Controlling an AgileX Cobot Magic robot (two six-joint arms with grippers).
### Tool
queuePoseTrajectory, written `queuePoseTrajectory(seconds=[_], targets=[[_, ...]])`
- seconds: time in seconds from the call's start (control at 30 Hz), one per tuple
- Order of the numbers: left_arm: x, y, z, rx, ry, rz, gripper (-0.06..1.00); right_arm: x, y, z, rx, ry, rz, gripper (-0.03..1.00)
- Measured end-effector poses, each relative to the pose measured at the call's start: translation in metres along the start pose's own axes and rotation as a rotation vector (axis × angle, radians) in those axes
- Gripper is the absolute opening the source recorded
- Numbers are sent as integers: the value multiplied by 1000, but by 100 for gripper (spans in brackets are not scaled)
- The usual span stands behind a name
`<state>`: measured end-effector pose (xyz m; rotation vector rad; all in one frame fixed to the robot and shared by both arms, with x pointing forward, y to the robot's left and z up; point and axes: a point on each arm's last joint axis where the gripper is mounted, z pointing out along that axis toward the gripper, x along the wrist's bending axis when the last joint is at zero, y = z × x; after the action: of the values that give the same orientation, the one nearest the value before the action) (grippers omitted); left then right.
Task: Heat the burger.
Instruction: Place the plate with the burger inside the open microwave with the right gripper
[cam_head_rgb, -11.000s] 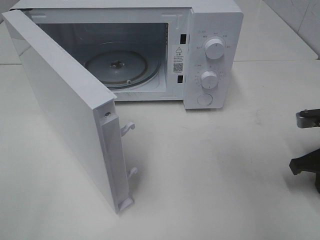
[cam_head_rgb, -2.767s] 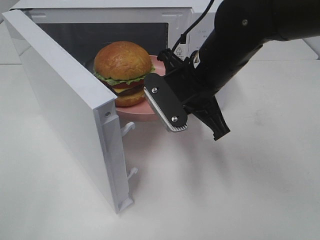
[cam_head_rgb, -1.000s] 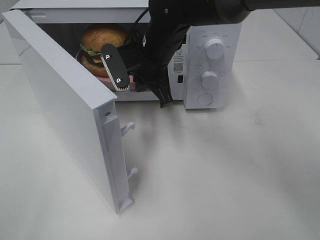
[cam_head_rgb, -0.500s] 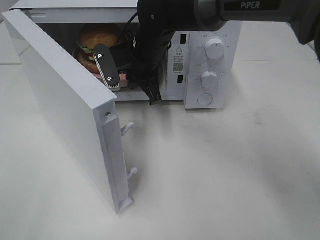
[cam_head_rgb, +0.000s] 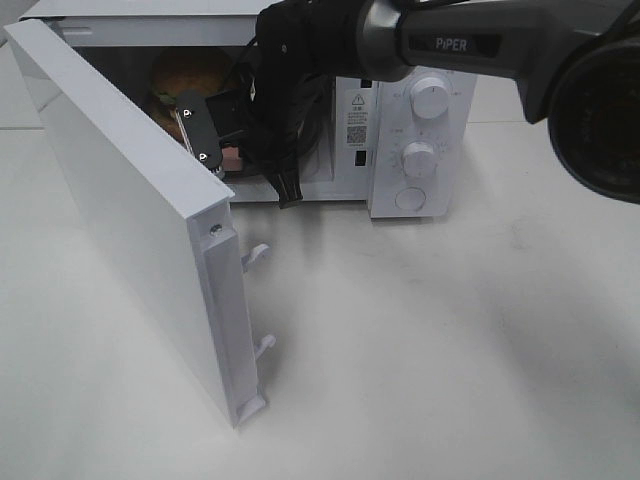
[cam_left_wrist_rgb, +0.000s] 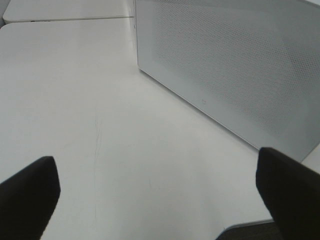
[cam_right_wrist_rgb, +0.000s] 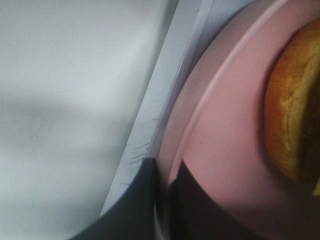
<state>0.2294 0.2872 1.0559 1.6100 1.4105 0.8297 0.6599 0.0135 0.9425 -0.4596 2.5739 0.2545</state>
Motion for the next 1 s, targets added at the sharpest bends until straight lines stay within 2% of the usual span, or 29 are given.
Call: queuePoseTrajectory(seconds=[0.5, 0.67, 0.73, 1.0], targets=[[0, 0, 0, 0, 0, 0, 99, -7, 2, 9, -1, -33, 24, 4], [0, 0, 0, 0, 0, 0, 99, -9, 2, 9, -3, -47, 42, 7], [0, 0, 0, 0, 0, 0, 99, -9, 2, 9, 0, -48, 43, 12], [0, 0, 0, 0, 0, 0, 99, -13, 3, 7, -7, -73, 61, 21]])
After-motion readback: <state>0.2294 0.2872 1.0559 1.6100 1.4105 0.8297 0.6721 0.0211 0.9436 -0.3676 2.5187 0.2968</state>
